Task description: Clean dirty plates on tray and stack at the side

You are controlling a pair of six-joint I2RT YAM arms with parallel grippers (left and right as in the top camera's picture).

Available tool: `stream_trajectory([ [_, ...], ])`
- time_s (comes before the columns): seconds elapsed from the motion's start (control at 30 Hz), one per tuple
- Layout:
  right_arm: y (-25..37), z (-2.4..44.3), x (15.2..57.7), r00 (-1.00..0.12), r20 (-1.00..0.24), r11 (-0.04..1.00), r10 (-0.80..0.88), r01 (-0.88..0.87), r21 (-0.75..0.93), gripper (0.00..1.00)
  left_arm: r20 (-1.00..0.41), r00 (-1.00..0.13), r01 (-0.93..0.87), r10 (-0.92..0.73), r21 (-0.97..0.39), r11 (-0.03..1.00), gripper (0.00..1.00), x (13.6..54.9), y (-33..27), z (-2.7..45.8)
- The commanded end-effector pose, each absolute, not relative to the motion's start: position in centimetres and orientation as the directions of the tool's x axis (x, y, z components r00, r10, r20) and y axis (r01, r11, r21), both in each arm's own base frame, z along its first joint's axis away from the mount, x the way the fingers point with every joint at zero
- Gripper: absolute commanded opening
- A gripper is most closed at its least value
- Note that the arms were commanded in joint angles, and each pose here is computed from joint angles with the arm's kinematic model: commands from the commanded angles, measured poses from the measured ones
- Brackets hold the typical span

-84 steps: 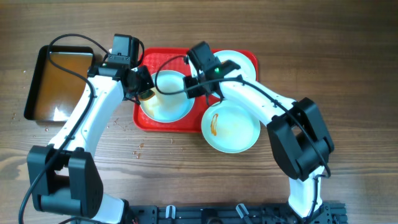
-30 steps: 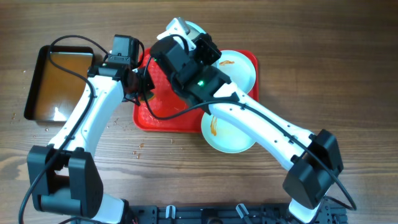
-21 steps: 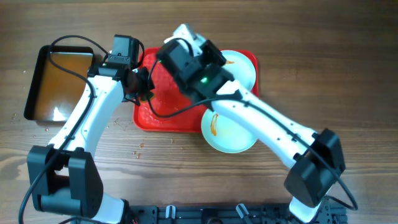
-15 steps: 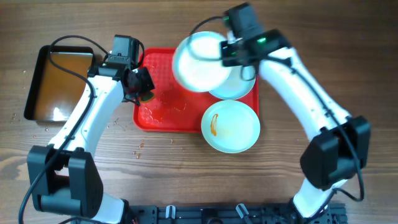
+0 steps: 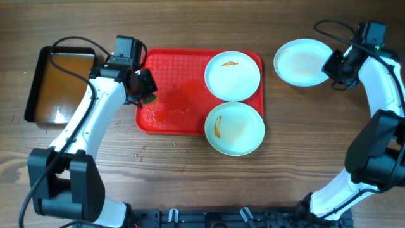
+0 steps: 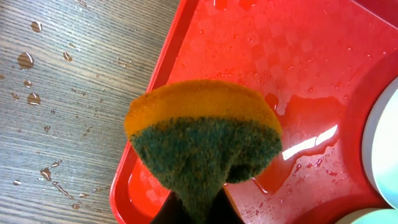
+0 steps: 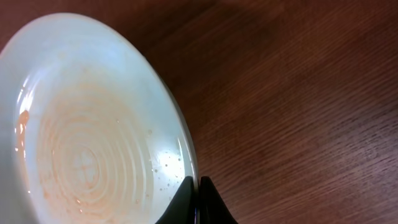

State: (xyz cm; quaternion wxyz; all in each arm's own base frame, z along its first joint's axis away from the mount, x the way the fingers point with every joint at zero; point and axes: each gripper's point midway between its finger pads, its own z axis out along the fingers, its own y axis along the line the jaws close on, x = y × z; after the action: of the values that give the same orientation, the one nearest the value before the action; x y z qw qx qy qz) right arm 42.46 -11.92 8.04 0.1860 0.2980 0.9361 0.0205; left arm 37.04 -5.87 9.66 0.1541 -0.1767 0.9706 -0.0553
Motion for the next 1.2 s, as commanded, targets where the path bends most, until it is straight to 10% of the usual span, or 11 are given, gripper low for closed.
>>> stream_trajectory([
  [0.0, -11.9, 7.9, 42.2, -0.749, -0.344, 0.820, 0.567, 0.554, 0.145, 0.14, -0.273, -0.889, -0.332, -0.369, -0.171, 0.928, 0.04, 36.8, -6.0, 9.7],
  [0.07, -11.1, 7.7, 42.2, -0.759, -0.325, 0.824, 0.564, 0.541, 0.166, 0.47, -0.274, -0.888, -0.332, -0.369, -0.171, 0.928, 0.04, 36.9, -6.0, 9.7],
  [0.27, 0.7, 8.9, 43.2, -0.902, -0.244, 0.884, 0.356, 0.241, 0.401, 0.52, -0.277, -0.887, -0.331, -0.369, -0.173, 0.927, 0.04, 36.9, -6.0, 9.7],
  [0.43, 9.7, 8.4, 43.7, -0.921, -0.309, 0.945, 0.238, 0.145, 0.294, 0.75, -0.268, -0.891, -0.321, -0.368, -0.204, 0.925, 0.05, 37.0, -6.6, 9.8],
  [0.83, 12.3, 3.5, 40.6, -0.893, -0.137, 0.896, 0.429, 0.401, 0.193, 0.72, -0.265, -0.892, -0.321, -0.367, -0.202, 0.925, 0.04, 36.9, -6.6, 9.8],
  [1.17, 16.1, -0.2, 41.1, -0.927, -0.084, 0.904, 0.364, 0.331, 0.270, 0.34, -0.261, -0.893, -0.322, -0.367, -0.200, 0.925, 0.04, 36.8, -6.5, 9.7],
])
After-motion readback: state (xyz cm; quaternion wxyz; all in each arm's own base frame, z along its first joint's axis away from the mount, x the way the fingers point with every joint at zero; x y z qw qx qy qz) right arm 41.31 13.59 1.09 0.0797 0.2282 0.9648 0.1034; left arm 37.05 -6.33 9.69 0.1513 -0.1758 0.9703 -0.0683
